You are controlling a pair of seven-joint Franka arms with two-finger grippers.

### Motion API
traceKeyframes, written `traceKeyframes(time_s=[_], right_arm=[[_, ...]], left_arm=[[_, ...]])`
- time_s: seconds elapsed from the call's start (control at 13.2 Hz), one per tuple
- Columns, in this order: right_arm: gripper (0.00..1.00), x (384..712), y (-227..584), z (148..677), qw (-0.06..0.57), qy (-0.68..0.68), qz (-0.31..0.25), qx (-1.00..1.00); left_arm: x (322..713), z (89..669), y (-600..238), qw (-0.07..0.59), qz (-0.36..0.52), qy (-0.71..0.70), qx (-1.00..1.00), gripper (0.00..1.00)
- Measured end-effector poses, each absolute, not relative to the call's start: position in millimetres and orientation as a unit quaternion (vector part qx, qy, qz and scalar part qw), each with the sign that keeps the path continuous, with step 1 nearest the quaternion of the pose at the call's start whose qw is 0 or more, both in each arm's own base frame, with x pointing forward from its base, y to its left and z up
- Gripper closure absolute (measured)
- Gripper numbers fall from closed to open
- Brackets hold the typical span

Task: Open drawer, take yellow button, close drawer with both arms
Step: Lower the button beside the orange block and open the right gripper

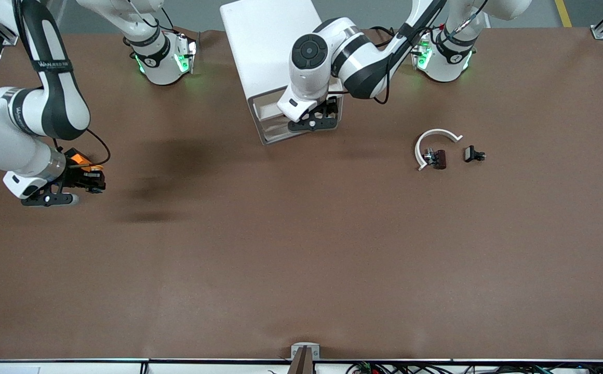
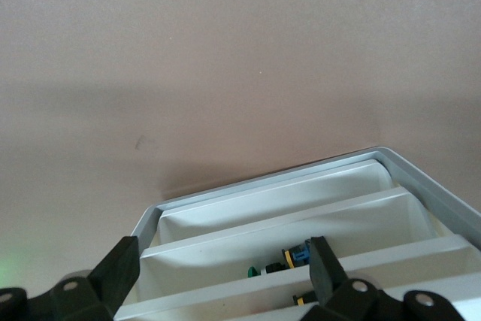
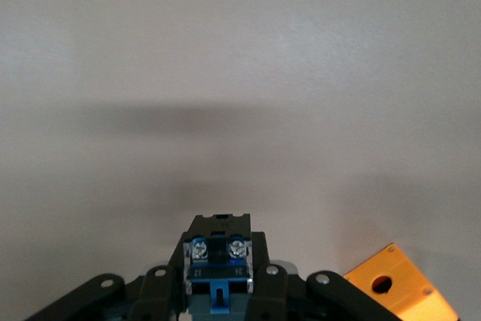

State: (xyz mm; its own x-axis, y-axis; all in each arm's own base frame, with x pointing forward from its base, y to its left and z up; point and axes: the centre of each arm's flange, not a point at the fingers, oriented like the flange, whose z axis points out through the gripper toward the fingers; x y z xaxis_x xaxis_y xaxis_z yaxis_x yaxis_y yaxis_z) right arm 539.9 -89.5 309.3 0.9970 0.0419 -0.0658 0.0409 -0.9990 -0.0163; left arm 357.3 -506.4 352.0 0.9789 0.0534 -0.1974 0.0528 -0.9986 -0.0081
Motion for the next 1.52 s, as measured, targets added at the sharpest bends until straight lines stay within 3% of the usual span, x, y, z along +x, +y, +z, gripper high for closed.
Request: traceKeyframes(time_s=[0.38, 0.91, 1.14, 1.36, 1.52], right_arm=[[0.67, 529, -134, 260, 0.004, 0.003, 0.022, -1.0], [0.67, 503, -129, 181, -0.003, 0.003, 0.007, -1.0], [0.66, 502, -127, 175, -0.002, 0.002, 0.009, -1.0], [0.57, 502, -127, 175, -0.003, 0.001, 0.007, -1.0], [0.39, 504, -126, 177, -0.003, 0.001, 0.005, -1.0]], left_arm=[[353, 351, -508, -0.003, 0.106, -0.029, -0.994, 0.0], [337, 347, -515, -0.01, 0.128, -0.027, -0.991, 0.0], [335, 345, -515, -0.014, 0.14, -0.034, -0.989, 0.0], [333, 344, -515, -0.019, 0.15, -0.04, -0.988, 0.0], [335, 343, -514, -0.024, 0.159, -0.046, -0.986, 0.0]])
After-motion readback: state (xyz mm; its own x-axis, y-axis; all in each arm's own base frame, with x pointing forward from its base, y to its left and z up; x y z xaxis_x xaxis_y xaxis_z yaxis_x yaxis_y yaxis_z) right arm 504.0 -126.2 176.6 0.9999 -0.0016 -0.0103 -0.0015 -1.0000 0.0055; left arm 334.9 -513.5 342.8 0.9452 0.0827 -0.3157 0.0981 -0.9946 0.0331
